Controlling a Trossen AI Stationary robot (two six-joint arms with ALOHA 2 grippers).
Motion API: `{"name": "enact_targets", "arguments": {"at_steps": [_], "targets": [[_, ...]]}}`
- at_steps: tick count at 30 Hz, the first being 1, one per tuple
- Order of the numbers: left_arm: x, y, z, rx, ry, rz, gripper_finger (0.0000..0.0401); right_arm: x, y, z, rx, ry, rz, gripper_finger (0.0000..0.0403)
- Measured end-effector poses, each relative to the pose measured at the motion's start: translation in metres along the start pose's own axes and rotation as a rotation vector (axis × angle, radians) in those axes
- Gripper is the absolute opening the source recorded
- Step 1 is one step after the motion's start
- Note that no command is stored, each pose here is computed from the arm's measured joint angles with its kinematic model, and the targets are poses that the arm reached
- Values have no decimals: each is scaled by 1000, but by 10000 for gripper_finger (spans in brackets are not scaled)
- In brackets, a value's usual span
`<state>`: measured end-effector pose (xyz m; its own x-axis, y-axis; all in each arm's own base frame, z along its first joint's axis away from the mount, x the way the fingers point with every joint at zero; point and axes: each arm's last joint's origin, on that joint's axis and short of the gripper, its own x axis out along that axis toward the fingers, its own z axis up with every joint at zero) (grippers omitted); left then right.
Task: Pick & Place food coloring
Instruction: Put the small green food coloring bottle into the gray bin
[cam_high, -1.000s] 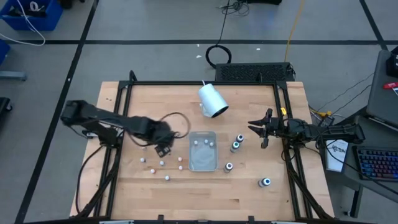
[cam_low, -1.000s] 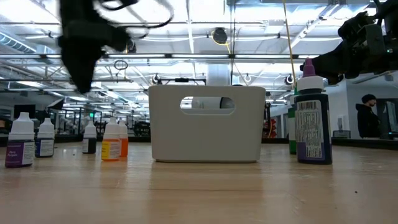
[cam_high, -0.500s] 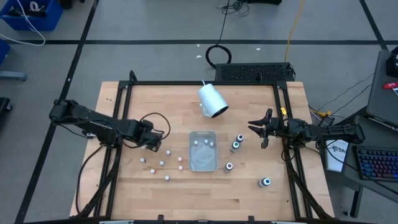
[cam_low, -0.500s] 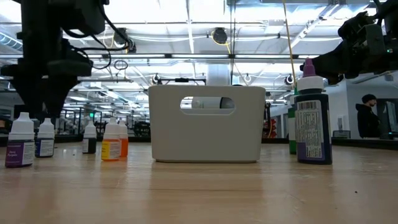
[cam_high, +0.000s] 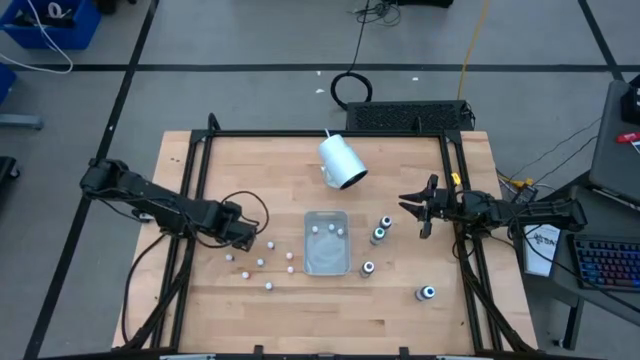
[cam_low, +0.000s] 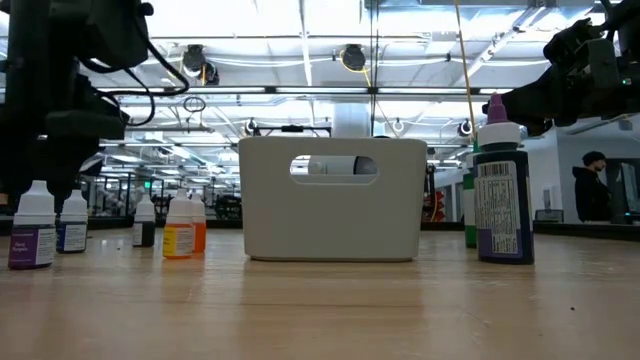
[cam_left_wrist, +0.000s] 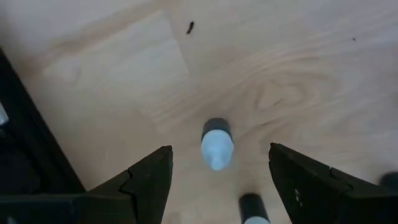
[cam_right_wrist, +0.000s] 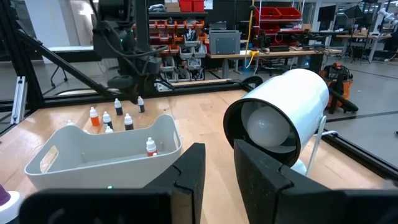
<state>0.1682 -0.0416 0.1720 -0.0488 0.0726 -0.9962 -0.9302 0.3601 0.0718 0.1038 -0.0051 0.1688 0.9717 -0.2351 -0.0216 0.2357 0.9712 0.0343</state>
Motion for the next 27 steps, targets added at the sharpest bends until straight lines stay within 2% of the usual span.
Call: {"name": "enact_targets", "arguments": {"at_steps": [10,15,27], "targets": [[12,1,-1,-9,-4,-35,266,0,0,0,0,0,0,77],[13,1,0,-9,-29,-29,266,0,0,0,0,0,0,77],[13,2,-1,0,6,-27,266,0,0,0,0,0,0,77]]}}
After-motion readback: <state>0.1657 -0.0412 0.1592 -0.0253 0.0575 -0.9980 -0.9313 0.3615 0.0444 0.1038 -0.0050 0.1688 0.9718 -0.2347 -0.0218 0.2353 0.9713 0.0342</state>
